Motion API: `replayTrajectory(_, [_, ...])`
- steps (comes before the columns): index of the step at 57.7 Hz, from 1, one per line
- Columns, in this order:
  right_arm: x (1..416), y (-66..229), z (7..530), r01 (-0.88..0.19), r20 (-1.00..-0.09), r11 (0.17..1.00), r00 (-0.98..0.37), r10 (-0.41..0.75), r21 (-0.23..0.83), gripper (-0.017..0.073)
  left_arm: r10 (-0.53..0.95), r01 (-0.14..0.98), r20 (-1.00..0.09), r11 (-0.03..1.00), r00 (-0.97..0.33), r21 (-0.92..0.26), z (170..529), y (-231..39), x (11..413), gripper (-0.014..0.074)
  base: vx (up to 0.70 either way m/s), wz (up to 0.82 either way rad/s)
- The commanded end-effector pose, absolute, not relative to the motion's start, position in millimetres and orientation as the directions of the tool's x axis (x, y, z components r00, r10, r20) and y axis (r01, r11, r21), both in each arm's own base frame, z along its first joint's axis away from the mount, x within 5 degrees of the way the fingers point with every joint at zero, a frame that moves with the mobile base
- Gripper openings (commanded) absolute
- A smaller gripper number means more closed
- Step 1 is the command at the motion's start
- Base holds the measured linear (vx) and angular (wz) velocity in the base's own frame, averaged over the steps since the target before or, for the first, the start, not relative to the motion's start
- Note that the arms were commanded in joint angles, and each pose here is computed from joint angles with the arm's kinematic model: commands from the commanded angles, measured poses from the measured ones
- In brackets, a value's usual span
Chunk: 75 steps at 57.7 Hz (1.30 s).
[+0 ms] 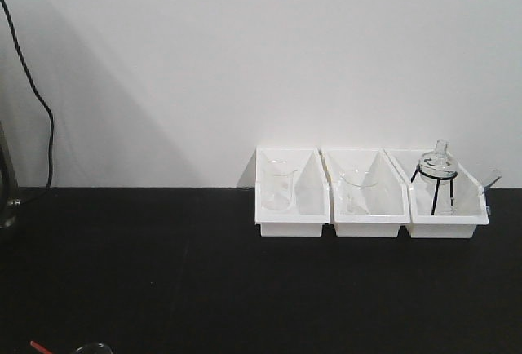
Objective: Sort red and green spoons into left cabinet
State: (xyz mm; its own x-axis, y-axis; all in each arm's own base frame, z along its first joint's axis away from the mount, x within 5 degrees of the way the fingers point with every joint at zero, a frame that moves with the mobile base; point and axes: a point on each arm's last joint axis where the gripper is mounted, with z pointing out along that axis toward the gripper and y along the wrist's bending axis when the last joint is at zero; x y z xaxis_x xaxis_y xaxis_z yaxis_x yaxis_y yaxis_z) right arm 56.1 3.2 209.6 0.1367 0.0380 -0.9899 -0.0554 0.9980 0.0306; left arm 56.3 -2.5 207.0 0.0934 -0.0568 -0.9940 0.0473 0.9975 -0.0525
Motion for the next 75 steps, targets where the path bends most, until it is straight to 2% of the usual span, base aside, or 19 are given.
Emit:
replayTrajectory(1, [52,5,225,-0.086,-0.947,0.995,0.312,0.075,0.051,-0.0004,-0.088,0.097,-0.947,0.993,0.307,-0.061,225,-5,51,-0.0001,0.00,0.00])
replayTrajectory(4, [50,5,232,-0.105,-0.927,0.990,0.355,0.122,0.091,-0.0004,-0.112,0.118,-0.922,0.990,0.372,-0.073,233,-6,48,-0.0001,0.00,0.00])
replayTrajectory(9, [46,4,249,-0.115,-0.915,0.986,0.374,0.154,0.119,-0.0004,-0.174,0.141,-0.906,0.982,0.386,-0.129,247,-6,45,-0.0001,0.00,0.00])
replayTrajectory(17, [40,2,288,-0.073,-0.949,0.991,0.288,0.128,0.111,-0.0004,-0.245,0.119,-0.929,0.968,0.278,-0.220,279,-3,46,-0.0001,0.00,0.00])
replayTrajectory(25, [50,0,335,-0.009,-0.983,1.000,0.184,-0.012,-0.014,-0.0004,-0.195,0.077,-0.957,0.980,0.213,-0.182,326,-2,60,-0.0001,0.00,0.00])
replayTrajectory(33, [74,-1,374,0.003,-0.993,0.999,0.110,-0.038,-0.038,-0.0004,-0.124,0.040,-0.988,0.992,0.096,-0.121,356,-3,98,-0.0001,0.00,0.00])
replayTrajectory(41, [106,1,388,-0.005,-0.999,1.000,0.037,-0.016,-0.016,-0.0004,-0.123,0.027,-0.992,0.992,-0.014,-0.124,362,-4,140,-0.0001,0.00,0.00])
replayTrajectory(50, [137,3,374,-0.013,-0.995,0.999,-0.096,0.039,0.041,-0.0004,-0.168,0.012,-0.979,0.985,-0.114,-0.170,348,-6,169,-0.0001,0.00,0.00])
replayTrajectory(51, [155,4,358,-0.005,-0.974,0.998,-0.222,0.053,0.055,0.0001,-0.167,-0.005,-0.966,0.985,-0.198,-0.170,333,-6,186,0.0018,0.00,0.00])
replayTrajectory(55, [162,4,352,-0.002,-0.961,0.998,-0.269,0.059,0.062,0.0013,-0.166,-0.010,-0.958,0.986,-0.234,-0.168,326,-7,193,0.0043,0.00,0.00])
replayTrajectory(65, [171,5,344,0.002,-0.945,0.996,-0.318,0.080,0.084,0.0114,-0.157,-0.003,-0.940,0.986,-0.303,-0.164,312,-11,207,0.0171,0.00,0.00])
replayTrajectory(75, [174,5,343,0.002,-0.944,0.997,-0.321,0.080,0.083,0.0324,-0.138,0.034,-0.924,0.986,-0.356,-0.161,302,-22,215,0.0384,0.00,0.00])
